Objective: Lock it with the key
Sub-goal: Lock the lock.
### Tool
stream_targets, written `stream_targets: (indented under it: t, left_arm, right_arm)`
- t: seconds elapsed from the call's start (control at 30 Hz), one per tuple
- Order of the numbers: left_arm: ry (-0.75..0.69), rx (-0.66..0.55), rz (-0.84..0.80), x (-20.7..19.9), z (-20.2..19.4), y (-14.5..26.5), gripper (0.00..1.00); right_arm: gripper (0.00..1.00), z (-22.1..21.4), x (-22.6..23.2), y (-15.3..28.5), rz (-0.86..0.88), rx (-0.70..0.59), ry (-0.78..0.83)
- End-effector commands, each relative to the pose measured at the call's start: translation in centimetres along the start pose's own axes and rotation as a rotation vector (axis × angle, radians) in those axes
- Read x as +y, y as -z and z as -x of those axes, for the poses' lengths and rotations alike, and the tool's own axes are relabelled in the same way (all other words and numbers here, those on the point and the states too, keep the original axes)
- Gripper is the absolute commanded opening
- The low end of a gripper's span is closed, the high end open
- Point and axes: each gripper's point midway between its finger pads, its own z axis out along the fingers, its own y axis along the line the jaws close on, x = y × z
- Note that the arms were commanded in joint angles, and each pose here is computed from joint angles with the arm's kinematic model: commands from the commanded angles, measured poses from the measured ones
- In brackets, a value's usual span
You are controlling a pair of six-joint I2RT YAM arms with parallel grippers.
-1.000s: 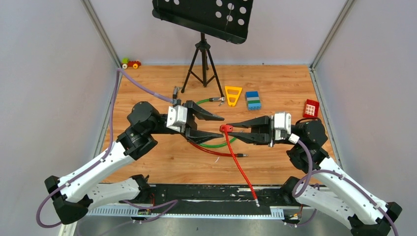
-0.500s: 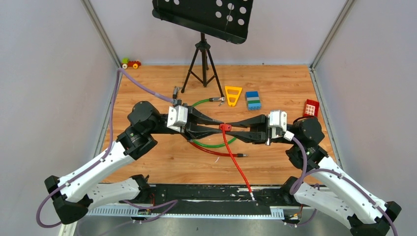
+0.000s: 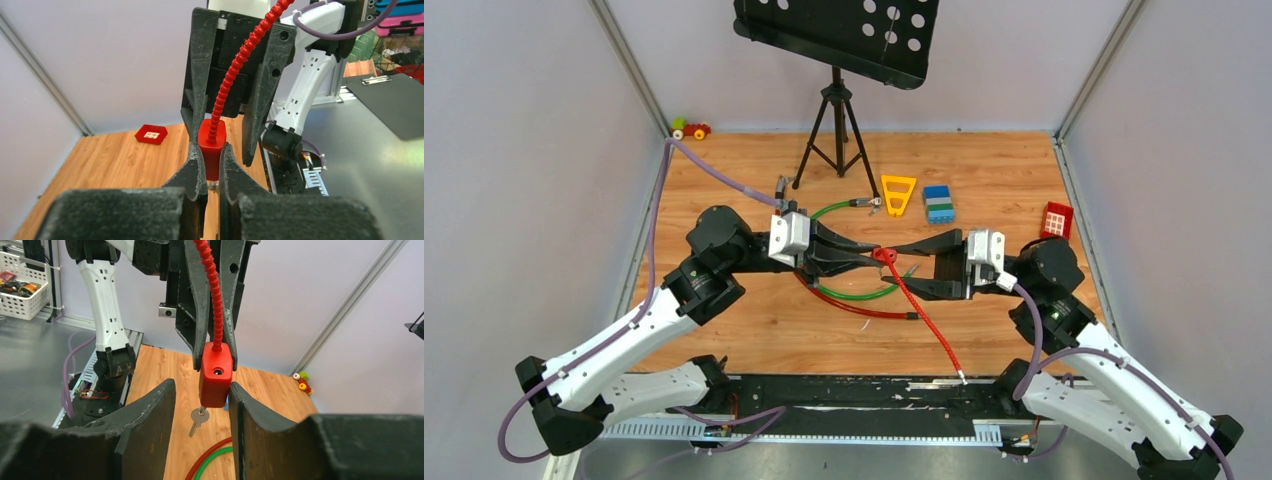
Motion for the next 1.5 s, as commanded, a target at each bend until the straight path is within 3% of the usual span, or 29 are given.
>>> stream_targets:
  t: [0.0, 0.13, 0.3, 0.73, 1.1, 1.23, 1.33, 1.37, 1.43, 1.47]
  left_arm:
    - [-0.027, -0.044, 0.044, 0.6, 1.8, 0.2, 0.0]
    - [-0.029, -0.045, 0.064, 0.9, 1.7, 0.3, 0.0]
    - [-0.025, -0.039, 0.058, 0.8, 1.5, 0.3, 0.0]
    - [-0.009, -0.024, 0.002, 0.3, 1.4, -0.3, 0.0]
    - [0.004, -0.02, -0.006, 0.1, 1.1, -0.3, 0.0]
    - [0.01, -0.012, -0.012, 0.1, 0.8, -0.4, 0.0]
    - [0.014, -0.006, -0.017, 0.0, 0.6, -0.4, 0.0]
    - [0.016, -0.005, -0.018, 0.0, 0.5, -0.4, 0.1]
    - [0.018, -0.005, -0.024, -0.1, 0.5, -0.4, 0.51]
    - [0.022, -0.006, -0.028, -0.2, 0.5, -0.5, 0.66]
  right_arm:
    - [0.45, 2.1, -0.2, 0.6, -0.024, -0.011, 0.074]
    - [0.45, 1.9, -0.1, 1.0, -0.026, 0.004, 0.082]
    - [0.57, 3.0, -0.2, 1.3, -0.046, -0.022, 0.117]
    - [0.53, 6.7, -1.9, -1.0, -0.007, -0.107, 0.195]
    - [0.29, 5.7, -1.3, -1.9, 0.067, -0.101, 0.186]
    - [0.01, 5.8, -1.4, -2.0, 0.071, -0.108, 0.193]
    - [0.0, 6.1, -1.3, -2.0, 0.075, -0.123, 0.197]
    - [0.0, 6.3, -1.2, -2.0, 0.077, -0.132, 0.197]
    - [0.0, 6.4, -1.2, -2.1, 0.081, -0.138, 0.193]
    - [0.0, 6.4, -1.2, -2.1, 0.083, -0.14, 0.188]
